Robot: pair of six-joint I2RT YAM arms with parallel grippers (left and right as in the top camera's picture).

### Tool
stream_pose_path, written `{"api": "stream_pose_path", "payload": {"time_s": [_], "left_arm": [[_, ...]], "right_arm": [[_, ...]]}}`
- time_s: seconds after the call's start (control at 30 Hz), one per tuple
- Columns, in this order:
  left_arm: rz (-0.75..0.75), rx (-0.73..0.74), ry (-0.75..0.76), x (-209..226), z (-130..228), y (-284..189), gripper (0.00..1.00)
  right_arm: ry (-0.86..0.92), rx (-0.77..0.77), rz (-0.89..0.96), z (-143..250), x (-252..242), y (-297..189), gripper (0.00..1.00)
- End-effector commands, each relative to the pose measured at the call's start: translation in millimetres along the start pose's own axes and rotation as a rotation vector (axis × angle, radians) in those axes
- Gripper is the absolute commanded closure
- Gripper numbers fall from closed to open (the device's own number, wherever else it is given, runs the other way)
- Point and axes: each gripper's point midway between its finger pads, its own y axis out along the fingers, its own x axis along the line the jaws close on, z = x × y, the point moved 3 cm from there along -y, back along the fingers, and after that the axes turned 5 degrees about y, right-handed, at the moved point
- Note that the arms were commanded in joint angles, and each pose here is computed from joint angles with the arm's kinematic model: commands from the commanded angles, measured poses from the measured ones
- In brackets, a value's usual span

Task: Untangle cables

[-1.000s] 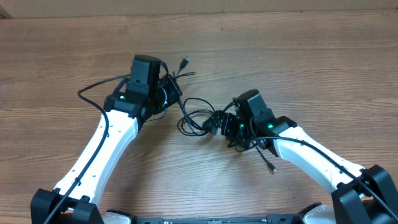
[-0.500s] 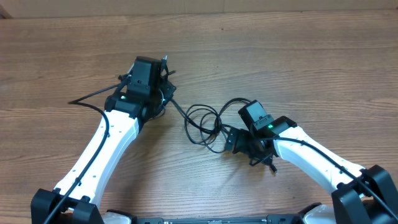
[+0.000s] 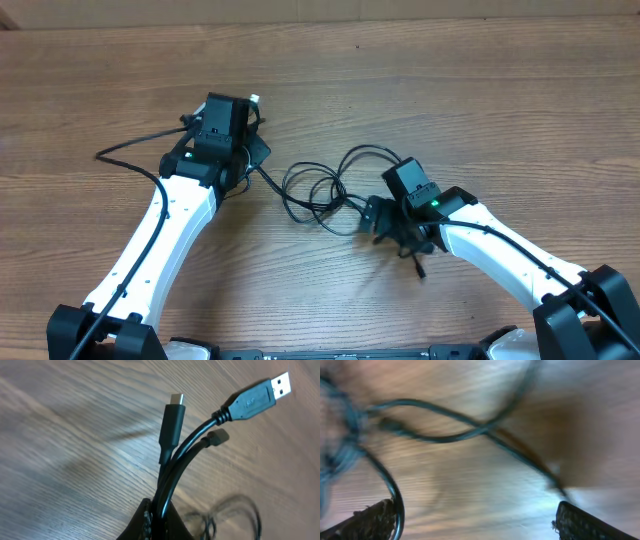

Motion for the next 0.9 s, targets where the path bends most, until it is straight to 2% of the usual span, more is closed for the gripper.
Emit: {"api": "stream_pose_path", "payload": {"time_s": [0.0, 0.1, 0.2, 0.47, 0.67, 0.87], "left_arm": [[0.112, 0.041, 0.203, -19, 5, -6, 0.96], [0.124, 0.073, 0.210, -23, 13, -2, 0.96], [0.112, 0.107, 0.171, -25, 22, 7, 0.96], [0.081, 0.173, 0.201, -32, 45, 44, 0.96], [0.000, 0.218, 0.218, -17, 56, 74, 0.96], [-0.046, 0.224, 0.219, -9, 59, 82, 0.96]], "right_arm": [[-0.038, 0.085, -0.183, 10, 31, -7, 0.00], [-0.072, 0.114, -0.310, 12, 54, -12, 0.00], [-0.107, 0.083, -0.350, 12, 67, -14, 0.00], [-0.134, 0.042, -0.319, 16, 70, -10, 0.00], [-0.132, 0.039, -0.312, 16, 69, -10, 0.00], [-0.120, 0.032, -0.305, 14, 68, -10, 0.00]]}}
